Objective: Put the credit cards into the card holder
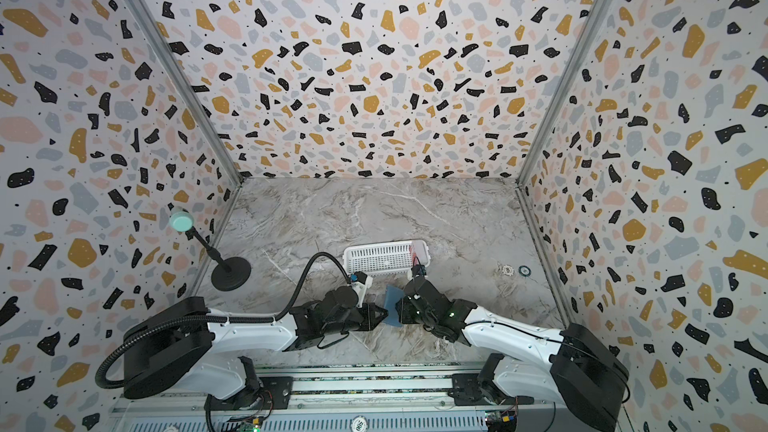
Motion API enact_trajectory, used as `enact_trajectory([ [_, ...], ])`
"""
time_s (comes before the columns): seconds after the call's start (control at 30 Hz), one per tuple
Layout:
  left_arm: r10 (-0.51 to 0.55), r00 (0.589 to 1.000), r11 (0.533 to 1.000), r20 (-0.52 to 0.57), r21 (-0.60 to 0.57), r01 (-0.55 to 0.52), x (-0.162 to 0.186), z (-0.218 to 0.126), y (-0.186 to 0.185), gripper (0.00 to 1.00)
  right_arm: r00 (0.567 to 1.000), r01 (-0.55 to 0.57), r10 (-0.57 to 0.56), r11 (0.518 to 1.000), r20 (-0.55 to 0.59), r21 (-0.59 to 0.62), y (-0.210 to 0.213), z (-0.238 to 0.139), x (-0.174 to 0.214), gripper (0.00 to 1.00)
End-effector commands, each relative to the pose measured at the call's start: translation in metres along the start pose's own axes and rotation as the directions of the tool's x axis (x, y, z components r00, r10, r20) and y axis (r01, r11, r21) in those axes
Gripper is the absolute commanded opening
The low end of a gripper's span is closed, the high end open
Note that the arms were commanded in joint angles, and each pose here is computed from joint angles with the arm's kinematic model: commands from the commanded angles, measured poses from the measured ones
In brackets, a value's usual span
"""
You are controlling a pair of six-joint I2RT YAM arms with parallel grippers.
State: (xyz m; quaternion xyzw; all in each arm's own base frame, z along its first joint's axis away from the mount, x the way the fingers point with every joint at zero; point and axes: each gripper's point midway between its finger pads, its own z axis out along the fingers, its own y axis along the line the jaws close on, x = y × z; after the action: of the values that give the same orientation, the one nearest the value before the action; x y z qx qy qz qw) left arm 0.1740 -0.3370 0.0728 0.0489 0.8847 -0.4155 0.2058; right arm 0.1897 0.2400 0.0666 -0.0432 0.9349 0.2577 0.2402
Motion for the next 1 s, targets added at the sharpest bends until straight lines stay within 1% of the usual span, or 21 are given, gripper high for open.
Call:
enact_trajectory([
  [0.0,0.009,0.999,0.999,0.046,0.051,-0.011,-0.014,-0.003,-0.023,0.00,1.000,0.028,-0.028,0.999,0.006,0.015,0.004,0.000,-0.004,0.29],
  [0.37,0.021,0.999,0.999,0.025,0.034,-0.022,-0.011,0.002,-0.023,0.00,0.998,0.062,-0.061,0.997,0.029,-0.049,0.016,0.001,-0.006,0.31],
  [0.57,0.053,0.999,0.998,0.010,0.024,-0.053,-0.008,0.003,-0.027,0.00,0.997,0.060,-0.060,0.998,0.044,-0.014,0.010,0.003,-0.009,0.31],
  [0.8,0.064,0.998,0.998,0.006,0.024,-0.064,-0.009,0.003,-0.031,0.00,0.998,0.068,-0.069,0.996,0.014,0.050,0.000,0.009,-0.006,0.27],
  [0.97,0.068,0.998,0.998,0.006,0.009,-0.068,-0.009,0.002,-0.030,0.00,0.998,0.061,-0.062,0.990,0.010,0.131,-0.014,0.008,-0.005,0.24],
])
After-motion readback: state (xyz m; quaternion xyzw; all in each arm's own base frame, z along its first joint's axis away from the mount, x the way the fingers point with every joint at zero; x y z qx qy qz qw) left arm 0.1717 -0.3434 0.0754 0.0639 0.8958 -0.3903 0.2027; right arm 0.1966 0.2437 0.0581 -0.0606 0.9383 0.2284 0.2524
